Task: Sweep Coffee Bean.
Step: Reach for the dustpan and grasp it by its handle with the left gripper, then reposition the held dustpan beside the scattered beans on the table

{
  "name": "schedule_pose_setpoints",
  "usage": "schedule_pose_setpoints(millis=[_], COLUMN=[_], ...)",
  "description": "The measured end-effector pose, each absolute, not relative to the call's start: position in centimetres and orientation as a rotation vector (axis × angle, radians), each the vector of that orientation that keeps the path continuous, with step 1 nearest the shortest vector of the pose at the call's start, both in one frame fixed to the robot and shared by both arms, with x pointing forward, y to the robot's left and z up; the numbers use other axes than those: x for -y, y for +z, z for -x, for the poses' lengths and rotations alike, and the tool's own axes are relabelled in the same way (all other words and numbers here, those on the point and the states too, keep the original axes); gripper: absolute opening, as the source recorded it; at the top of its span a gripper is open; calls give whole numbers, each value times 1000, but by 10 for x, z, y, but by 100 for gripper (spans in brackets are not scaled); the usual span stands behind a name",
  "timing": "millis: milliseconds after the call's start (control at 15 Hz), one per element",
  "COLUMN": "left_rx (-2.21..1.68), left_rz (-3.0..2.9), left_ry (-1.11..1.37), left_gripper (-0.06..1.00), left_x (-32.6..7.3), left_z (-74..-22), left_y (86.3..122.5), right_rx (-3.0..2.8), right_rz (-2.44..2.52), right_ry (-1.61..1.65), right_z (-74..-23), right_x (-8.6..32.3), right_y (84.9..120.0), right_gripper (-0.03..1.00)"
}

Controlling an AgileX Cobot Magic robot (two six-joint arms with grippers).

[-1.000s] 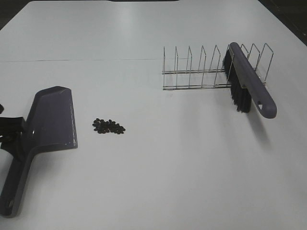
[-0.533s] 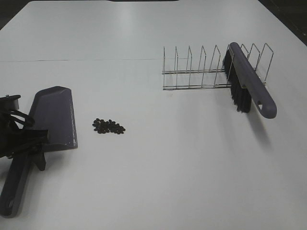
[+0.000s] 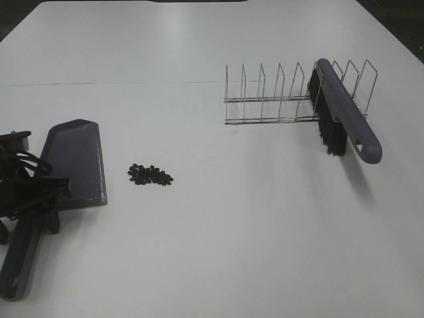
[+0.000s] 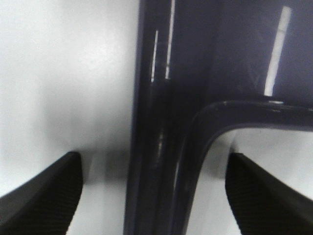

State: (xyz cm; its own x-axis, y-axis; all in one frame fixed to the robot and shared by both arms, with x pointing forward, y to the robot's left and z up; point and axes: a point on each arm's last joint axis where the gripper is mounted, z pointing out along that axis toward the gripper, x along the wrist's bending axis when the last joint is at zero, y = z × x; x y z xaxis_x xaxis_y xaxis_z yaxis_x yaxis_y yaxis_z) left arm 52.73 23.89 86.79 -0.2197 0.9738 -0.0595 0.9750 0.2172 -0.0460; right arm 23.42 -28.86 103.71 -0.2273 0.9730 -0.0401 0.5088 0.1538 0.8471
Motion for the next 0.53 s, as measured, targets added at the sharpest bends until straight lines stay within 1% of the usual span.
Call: schedule_pose_setpoints(millis=[67, 133, 200, 533], left_rx=[-2437, -2437, -2425, -2321], left_rz=[-1951, -1946, -1961, -2094], left_ry=[-114, -115, -115, -111], left_gripper=[42, 32, 33, 33], left_x=[-239, -239, -239, -239], left_z=[-528, -528, -528, -530], left_y=[867, 867, 867, 869], right_rx=[-1821, -1821, -1821, -1821], right_rz=[-1412, -1412, -1412, -1412], right_ry=[971, 971, 971, 971], right_z=[-234, -234, -234, -234], right_x=[289, 289, 289, 289], right_y=[1037, 1037, 1037, 1037], right_gripper=[79, 79, 79, 79])
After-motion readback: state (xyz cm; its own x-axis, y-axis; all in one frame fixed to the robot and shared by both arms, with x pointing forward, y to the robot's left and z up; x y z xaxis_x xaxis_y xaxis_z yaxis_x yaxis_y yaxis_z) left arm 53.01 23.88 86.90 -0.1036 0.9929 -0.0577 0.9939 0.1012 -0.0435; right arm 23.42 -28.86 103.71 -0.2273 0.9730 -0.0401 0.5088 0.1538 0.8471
